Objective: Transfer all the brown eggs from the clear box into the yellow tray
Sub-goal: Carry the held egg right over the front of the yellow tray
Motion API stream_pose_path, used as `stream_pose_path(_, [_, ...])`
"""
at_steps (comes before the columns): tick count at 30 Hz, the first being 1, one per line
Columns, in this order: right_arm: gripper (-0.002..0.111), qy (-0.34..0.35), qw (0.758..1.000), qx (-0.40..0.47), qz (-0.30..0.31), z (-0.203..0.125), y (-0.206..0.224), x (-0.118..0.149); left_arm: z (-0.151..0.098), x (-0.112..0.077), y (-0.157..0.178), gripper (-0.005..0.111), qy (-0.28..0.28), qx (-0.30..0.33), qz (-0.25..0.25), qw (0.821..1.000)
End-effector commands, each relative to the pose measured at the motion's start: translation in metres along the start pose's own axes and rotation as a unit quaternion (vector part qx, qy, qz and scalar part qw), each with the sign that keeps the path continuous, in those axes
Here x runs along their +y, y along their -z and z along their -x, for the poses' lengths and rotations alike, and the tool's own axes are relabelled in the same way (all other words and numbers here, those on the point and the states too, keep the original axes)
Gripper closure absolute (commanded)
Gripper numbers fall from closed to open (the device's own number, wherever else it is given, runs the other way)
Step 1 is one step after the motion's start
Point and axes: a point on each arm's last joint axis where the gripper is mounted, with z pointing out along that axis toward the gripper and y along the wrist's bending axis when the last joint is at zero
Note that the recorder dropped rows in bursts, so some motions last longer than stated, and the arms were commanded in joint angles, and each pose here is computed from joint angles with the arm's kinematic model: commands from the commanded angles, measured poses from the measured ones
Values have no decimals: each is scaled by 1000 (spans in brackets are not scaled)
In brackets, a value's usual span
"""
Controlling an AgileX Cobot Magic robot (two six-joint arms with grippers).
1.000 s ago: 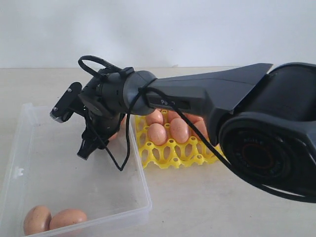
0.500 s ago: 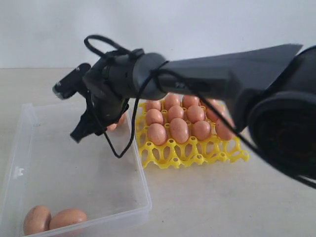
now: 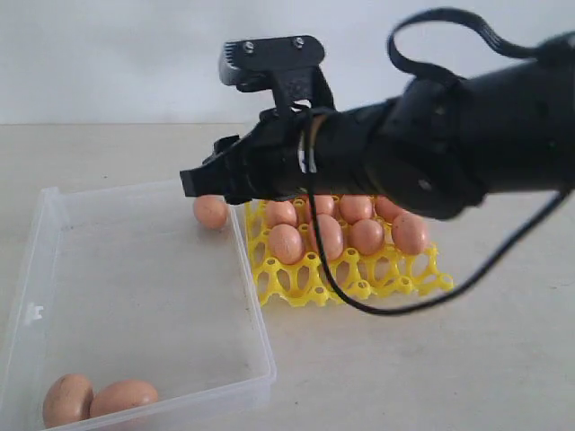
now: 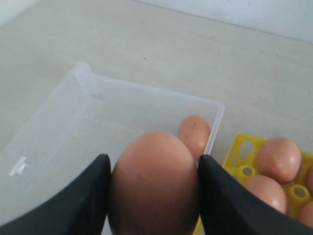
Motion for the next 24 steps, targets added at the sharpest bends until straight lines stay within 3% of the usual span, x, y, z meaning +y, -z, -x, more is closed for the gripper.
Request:
stream_pose_path(1, [109,-6,999,-50,7,-27,19,-13,1,0,0,111,2,-3,-3,1000])
stream_pose_path(5, [109,-21,997,-66,-45,-58,27,-30,1,0,0,111,2,-3,-3,1000])
stream_pose_path(13, [109,8,996,-70,-47,-70,29,-32,1,0,0,111,2,-3,-3,1000])
stream_pose_path(24, [109,-16,998,-25,-60,-103,5,-24,1,0,0,111,2,-3,-3,1000])
